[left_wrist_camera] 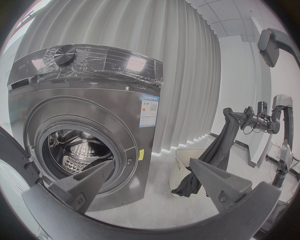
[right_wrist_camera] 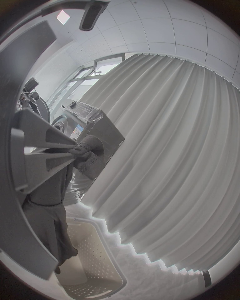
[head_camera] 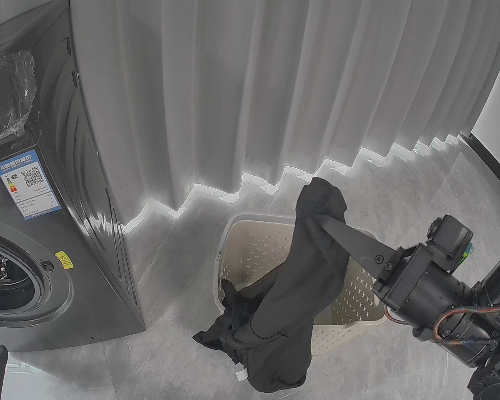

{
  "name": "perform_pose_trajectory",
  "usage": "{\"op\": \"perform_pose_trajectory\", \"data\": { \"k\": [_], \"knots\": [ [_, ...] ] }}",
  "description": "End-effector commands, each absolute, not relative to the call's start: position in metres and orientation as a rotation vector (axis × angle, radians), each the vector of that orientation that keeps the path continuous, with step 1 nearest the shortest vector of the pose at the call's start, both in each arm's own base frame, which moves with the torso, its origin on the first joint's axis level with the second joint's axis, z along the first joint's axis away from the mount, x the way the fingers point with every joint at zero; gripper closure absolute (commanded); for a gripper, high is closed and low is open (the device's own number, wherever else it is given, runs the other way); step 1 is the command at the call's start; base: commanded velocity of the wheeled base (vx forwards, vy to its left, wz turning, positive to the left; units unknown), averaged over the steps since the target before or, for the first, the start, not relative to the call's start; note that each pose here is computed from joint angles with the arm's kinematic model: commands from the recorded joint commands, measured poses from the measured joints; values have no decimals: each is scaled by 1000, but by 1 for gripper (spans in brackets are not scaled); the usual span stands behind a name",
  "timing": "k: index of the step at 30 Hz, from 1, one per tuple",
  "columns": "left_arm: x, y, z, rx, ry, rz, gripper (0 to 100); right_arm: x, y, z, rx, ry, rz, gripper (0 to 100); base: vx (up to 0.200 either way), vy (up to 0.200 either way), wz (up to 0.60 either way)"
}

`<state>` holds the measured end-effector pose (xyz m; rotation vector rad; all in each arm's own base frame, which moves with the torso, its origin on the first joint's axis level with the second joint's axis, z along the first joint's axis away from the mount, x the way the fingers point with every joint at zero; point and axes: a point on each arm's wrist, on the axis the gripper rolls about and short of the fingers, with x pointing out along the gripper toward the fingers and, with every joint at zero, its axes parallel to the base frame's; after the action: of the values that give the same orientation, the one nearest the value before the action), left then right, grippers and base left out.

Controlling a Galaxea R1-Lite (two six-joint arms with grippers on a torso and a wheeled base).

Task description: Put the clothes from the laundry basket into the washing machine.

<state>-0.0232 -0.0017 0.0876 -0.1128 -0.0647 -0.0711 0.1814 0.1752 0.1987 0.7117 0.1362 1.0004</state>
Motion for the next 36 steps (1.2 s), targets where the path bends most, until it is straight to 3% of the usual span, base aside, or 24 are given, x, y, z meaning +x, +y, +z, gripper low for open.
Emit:
{"op": "perform_pose_trajectory", "data": {
  "k": [1, 14, 20, 23, 36],
  "knots": [
    [-23, -2, 83, -114, -62, -73, 0, 182, 163, 204, 715, 118, 1003, 100, 0, 0, 0],
    [-23, -2, 83, -119, -62, -73, 0, 199, 158, 201, 702, 125, 941, 100, 0, 0, 0],
    [-23, -2, 83, -117, -62, -73, 0, 200, 161, 193, 690, 179, 925, 100, -200, 0, 0],
    [-23, -2, 82, -119, -60, -73, 0, 202, 160, 194, 660, 161, 927, 100, -200, 0, 0],
    [-23, -2, 83, -117, -62, -74, 0, 205, 154, 193, 622, 177, 996, 100, 0, 0, 0]
  ]
}}
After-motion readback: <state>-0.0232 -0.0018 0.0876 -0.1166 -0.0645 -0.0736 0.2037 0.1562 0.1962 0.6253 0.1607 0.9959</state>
